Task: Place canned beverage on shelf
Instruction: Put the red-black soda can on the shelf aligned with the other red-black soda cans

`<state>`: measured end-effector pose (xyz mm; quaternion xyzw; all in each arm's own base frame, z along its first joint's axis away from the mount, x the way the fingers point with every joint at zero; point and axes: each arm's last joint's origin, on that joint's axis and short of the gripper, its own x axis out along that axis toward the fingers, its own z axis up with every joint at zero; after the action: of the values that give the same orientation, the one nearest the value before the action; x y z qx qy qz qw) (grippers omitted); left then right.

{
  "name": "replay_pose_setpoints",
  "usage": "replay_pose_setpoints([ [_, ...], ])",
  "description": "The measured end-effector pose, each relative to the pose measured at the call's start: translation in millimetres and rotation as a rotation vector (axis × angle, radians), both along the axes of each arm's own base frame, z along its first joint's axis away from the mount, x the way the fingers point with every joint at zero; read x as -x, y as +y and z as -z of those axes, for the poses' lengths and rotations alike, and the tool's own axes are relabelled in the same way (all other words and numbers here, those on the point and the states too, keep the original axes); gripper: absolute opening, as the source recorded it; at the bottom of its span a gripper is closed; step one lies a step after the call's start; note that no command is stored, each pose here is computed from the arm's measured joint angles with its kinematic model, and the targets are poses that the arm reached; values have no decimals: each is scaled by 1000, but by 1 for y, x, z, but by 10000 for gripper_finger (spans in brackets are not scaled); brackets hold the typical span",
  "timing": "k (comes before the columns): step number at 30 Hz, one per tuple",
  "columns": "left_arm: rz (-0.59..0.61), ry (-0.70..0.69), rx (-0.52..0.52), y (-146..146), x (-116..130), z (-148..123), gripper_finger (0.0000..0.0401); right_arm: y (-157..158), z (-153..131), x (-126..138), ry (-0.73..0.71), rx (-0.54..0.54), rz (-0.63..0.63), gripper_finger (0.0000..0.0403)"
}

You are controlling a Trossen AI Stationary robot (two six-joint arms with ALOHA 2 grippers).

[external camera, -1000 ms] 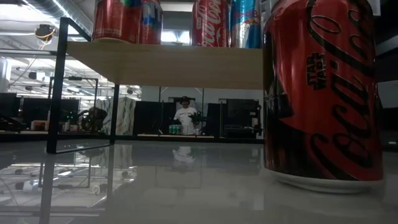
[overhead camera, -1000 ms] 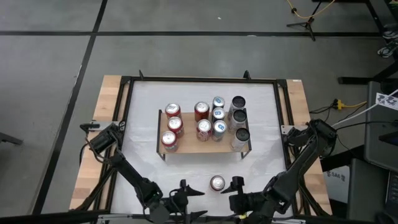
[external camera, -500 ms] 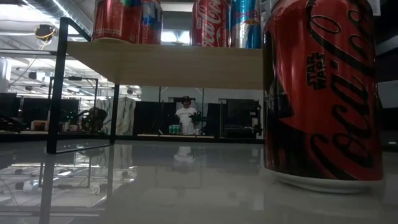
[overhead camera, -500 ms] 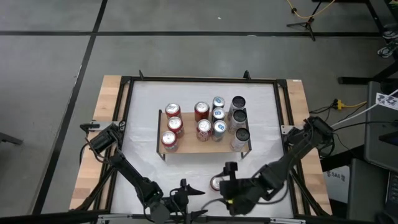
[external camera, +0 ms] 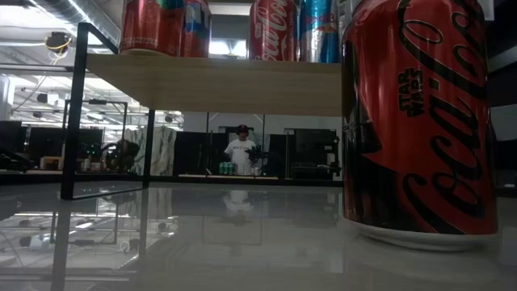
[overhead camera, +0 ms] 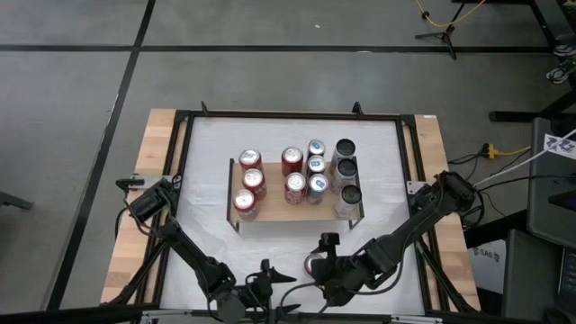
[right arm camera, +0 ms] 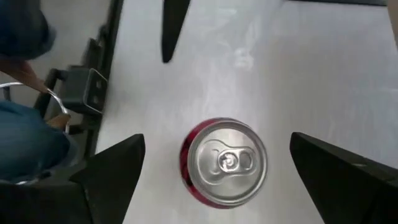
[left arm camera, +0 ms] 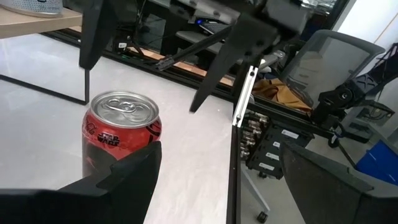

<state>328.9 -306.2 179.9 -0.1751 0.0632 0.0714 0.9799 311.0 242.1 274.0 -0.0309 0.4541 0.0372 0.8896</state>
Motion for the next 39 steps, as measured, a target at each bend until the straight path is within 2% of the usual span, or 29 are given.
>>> replay_pose_setpoints([
  [15,5,3,0,0,0,0,320,4,34,-8,80,115,20,392],
  [24,6,3,-1,0,0,0,320,3,48,-16,119,103,22,392],
  [39,9,13,-10,-1,2,1,320,4,48,-18,124,72,9,389],
])
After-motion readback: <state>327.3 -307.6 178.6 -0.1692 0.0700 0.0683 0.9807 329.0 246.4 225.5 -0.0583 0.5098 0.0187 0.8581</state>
